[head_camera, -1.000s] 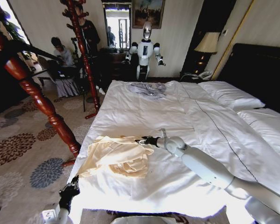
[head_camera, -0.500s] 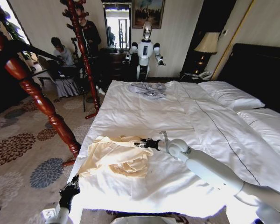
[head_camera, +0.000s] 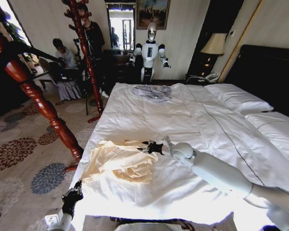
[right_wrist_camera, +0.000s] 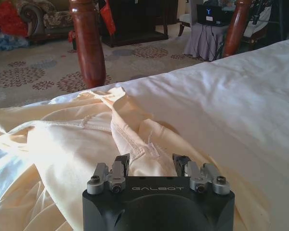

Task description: Pick up the clothes from the bed and hang them on the clothes hanger.

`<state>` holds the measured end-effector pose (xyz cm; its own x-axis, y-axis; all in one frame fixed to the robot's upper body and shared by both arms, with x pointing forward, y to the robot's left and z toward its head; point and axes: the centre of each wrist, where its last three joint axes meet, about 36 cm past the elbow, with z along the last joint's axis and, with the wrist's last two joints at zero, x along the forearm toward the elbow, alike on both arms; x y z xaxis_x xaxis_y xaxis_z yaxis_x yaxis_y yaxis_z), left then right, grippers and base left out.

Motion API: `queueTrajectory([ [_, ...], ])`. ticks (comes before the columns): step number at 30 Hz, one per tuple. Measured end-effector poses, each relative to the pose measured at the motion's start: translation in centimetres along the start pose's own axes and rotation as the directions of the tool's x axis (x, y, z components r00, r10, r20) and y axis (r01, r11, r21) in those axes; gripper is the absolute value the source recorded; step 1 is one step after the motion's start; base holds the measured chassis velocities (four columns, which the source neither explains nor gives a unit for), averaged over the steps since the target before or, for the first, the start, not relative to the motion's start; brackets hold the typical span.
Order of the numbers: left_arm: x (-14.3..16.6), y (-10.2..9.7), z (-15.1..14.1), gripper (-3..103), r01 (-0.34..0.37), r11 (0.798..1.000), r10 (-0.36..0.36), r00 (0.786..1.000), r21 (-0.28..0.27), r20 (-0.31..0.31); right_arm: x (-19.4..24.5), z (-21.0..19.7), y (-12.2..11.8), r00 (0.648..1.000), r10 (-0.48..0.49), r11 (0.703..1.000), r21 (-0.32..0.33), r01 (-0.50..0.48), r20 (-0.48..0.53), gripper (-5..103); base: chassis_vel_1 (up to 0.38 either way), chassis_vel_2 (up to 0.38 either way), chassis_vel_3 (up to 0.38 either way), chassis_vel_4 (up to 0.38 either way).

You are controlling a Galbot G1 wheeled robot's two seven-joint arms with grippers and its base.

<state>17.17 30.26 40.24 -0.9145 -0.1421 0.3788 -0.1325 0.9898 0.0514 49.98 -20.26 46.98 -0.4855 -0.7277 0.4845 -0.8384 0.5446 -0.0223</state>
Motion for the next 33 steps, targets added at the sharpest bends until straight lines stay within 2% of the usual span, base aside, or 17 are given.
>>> queueTrajectory([
  [2, 0.1, 0.1, 0.0, 2, 0.006, 1.0, -0.006, 1.0, 0.008, -0.004, -0.8, 0.1, -0.3, 1.0, -0.001, 1.0, 0.006, 0.002, -0.017, 47, 0.0, 0.0, 0.0, 0.0],
  [4, 0.2, 0.2, 0.1, 2, 0.008, 1.0, -0.008, 1.0, 0.009, -0.005, -1.0, 0.1, -0.6, 1.0, 0.007, 1.0, 0.008, -0.007, -0.022, 47, 0.0, 0.0, 0.0, 0.0],
  [6, 0.4, 0.2, 0.2, 2, 0.01, 1.0, -0.01, 1.0, 0.01, -0.008, -1.1, 0.0, -1.1, 1.0, 0.016, 1.0, 0.007, -0.016, -0.023, 54, 0.0, 0.0, 0.0, 0.0],
  [8, 0.5, 0.3, 0.2, 2, 0.011, 1.0, -0.011, 1.0, 0.012, -0.005, -1.0, -0.2, -1.6, 0.999, 0.026, 1.0, 0.004, -0.026, -0.019, 57, 0.0, 0.0, 0.0, 0.0],
  [15, 0.4, 0.2, 0.2, 2, 0.01, 1.0, -0.01, 1.0, 0.019, -0.002, -0.7, -0.5, -2.4, 0.999, 0.033, 0.999, -0.015, -0.033, -0.013, 57, 0.0, 0.0, 0.0, 0.0],
  [21, 0.3, 0.2, 0.1, 2, 0.015, 1.0, -0.015, 1.0, 0.024, 0.003, -0.8, 0.9, -2.4, 0.999, 0.017, 0.999, -0.027, -0.019, -0.051, 60, 0.0, 0.0, 0.0, 0.0],
  [27, 0.3, 0.4, 0.3, 2, 0.019, 0.999, -0.019, 1.0, 0.029, -0.004, -0.3, 1.2, -2.3, 0.997, 0.004, 1.0, -0.021, -0.006, -0.073, 52, 0.0, 0.0, 0.0, 0.0],
  [28, 0.3, 0.3, 0.3, 2, 0.019, 0.999, -0.019, 1.0, 0.029, -0.005, -0.2, 1.1, -2.2, 0.997, 0.002, 1.0, -0.021, -0.004, -0.072, 47, 0.0, 0.0, 0.0, 0.0],
  [29, 0.3, 0.3, 0.3, 2, 0.019, 0.999, -0.019, 1.0, 0.029, -0.005, -0.2, 1.1, -2.2, 0.997, 0.002, 1.0, -0.021, -0.004, -0.072, 47, 0.0, 0.0, 0.0, 0.0],
  [32, 0.2, 0.3, 0.3, 2, 0.019, 0.999, -0.019, 1.0, 0.03, -0.004, -0.1, 1.0, -1.9, 0.998, -0.005, 1.0, -0.023, 0.003, -0.068, 31, 0.0, 0.0, 0.0, 0.0],
  [33, 0.2, 0.3, 0.3, 2, 0.019, 0.999, -0.019, 1.0, 0.03, -0.004, -0.1, 1.0, -1.9, 0.998, -0.005, 1.0, -0.023, 0.003, -0.068, 31, 0.0, 0.0, 0.0, 0.0],
])
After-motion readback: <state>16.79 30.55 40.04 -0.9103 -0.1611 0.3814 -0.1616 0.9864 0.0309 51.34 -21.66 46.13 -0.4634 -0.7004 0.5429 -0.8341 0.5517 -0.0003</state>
